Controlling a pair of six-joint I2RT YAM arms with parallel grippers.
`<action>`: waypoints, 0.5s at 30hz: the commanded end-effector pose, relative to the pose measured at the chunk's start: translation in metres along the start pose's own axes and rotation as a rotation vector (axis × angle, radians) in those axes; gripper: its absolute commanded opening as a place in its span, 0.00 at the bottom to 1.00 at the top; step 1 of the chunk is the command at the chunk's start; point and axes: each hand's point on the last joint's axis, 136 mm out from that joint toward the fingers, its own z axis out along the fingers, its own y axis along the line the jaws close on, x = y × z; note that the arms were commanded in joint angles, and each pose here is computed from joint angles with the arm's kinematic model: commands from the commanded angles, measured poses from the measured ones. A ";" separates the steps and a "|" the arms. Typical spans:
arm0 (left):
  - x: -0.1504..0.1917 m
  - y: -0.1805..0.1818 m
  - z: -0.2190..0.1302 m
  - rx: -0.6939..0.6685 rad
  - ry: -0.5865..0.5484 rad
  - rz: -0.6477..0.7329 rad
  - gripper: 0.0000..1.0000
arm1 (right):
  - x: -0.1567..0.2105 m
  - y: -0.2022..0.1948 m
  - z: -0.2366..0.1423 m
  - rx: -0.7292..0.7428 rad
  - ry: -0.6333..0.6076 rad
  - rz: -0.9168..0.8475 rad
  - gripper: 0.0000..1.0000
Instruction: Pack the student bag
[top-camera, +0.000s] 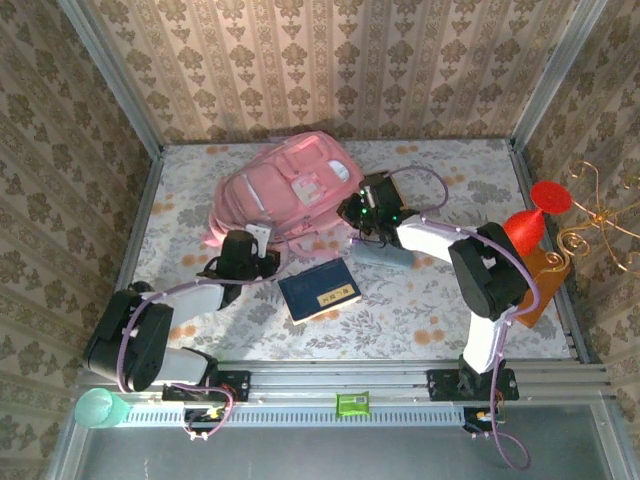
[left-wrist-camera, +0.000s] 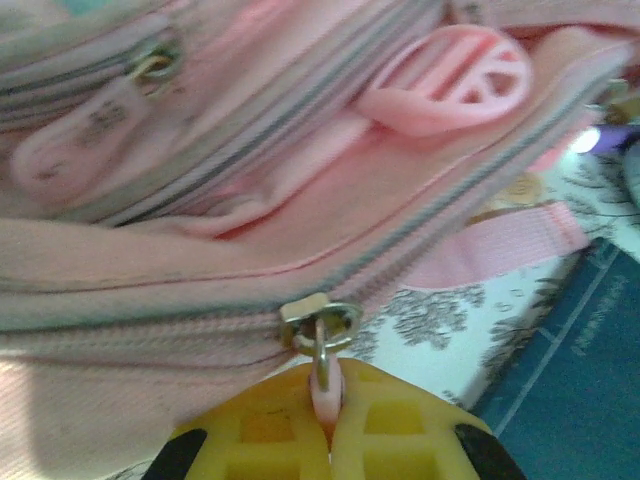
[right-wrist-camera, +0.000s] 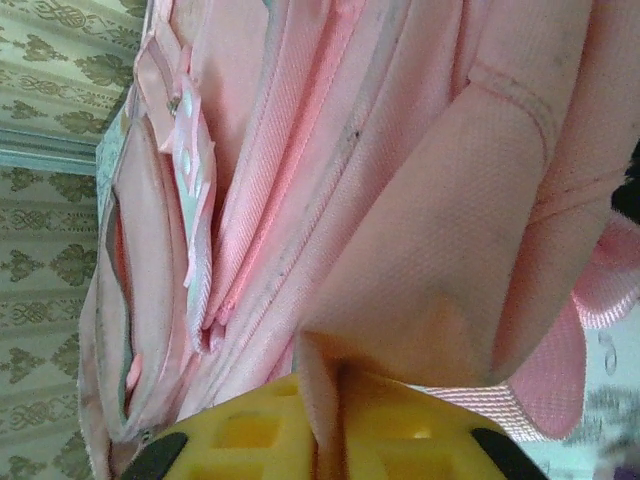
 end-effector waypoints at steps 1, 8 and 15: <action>-0.019 -0.033 0.004 0.107 -0.022 0.026 0.00 | -0.023 0.004 -0.002 -0.009 0.028 -0.088 0.26; -0.036 -0.060 0.013 0.156 -0.038 0.040 0.00 | -0.012 -0.007 -0.027 0.035 0.157 -0.205 0.63; -0.027 -0.064 0.020 0.160 -0.014 0.052 0.00 | 0.052 0.004 -0.030 -0.075 0.265 -0.099 0.91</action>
